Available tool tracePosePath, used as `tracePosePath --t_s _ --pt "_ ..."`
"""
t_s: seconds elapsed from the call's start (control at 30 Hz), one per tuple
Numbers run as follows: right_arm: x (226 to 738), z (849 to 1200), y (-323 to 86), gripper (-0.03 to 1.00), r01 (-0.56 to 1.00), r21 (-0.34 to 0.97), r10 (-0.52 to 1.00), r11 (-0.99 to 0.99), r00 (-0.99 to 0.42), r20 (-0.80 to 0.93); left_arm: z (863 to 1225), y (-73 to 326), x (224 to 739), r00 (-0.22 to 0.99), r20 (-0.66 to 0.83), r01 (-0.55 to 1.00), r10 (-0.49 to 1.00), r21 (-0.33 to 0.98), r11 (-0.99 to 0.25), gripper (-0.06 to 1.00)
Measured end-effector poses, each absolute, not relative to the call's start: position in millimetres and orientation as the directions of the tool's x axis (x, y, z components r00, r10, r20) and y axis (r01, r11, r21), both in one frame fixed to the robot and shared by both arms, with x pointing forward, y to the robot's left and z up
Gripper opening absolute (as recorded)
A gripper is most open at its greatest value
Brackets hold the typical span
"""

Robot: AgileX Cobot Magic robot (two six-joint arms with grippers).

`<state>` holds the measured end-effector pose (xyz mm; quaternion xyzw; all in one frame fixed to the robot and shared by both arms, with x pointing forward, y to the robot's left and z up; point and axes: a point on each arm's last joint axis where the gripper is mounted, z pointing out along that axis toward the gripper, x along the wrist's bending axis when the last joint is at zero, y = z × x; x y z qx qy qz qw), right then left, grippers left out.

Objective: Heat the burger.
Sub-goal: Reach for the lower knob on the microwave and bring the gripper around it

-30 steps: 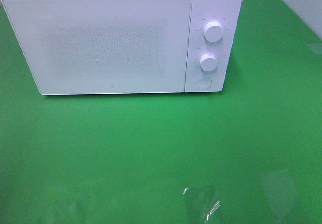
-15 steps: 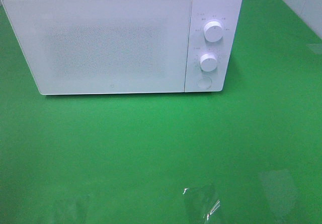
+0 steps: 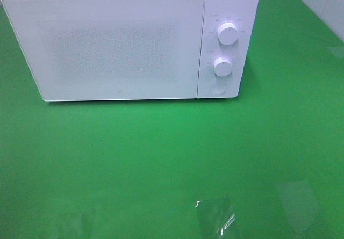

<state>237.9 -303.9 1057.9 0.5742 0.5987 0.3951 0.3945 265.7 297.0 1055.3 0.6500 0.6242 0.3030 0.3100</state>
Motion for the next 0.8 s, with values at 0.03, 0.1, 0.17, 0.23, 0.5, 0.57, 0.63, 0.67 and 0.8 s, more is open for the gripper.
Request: tracePosePath --t_s 0.03,0.1,0.17,0.23,0.5,0.57,0.63,0.67,0.8 --pt "238 1058 -304 0.75 0.376 0.926 0.999 0.028 -0.029 -0.019 1055 297 266 0.037 0.007 0.624 0.999 0.781 -0.029 0.97" --pt "238 1058 -304 0.75 0.376 0.926 0.999 0.028 -0.029 -0.019 1056 297 258 0.037 0.011 0.584 0.999 0.811 -0.031 0.97" --pt "238 1058 -304 0.75 0.376 0.926 0.999 0.028 -0.029 -0.019 1056 297 258 0.037 0.011 0.584 0.999 0.811 -0.031 0.97" --pt "238 1058 -304 0.75 0.376 0.926 0.999 0.028 -0.029 -0.019 1058 296 241 0.035 0.02 0.495 0.999 0.868 -0.035 0.97" --pt "238 1058 -304 0.75 0.376 0.926 0.999 0.028 -0.029 -0.019 1057 296 231 0.031 0.029 0.438 0.999 0.898 -0.04 0.97" --pt "238 1058 -304 0.75 0.376 0.926 0.999 0.028 -0.029 -0.019 1057 296 231 0.031 0.03 0.438 0.999 0.898 -0.04 0.97" --pt "238 1058 -304 0.75 0.376 0.926 0.999 0.028 -0.029 -0.019 1057 296 231 0.031 0.03 0.438 0.999 0.898 -0.04 0.97" --pt "238 1058 -304 0.75 0.376 0.926 0.999 0.028 -0.029 -0.019 1057 296 231 0.031 0.03 0.438 0.999 0.898 -0.04 0.97" --pt "238 1058 -304 0.75 0.376 0.926 0.999 0.028 -0.029 -0.019 1057 296 231 0.031 0.03 0.438 0.999 0.898 -0.04 0.97"
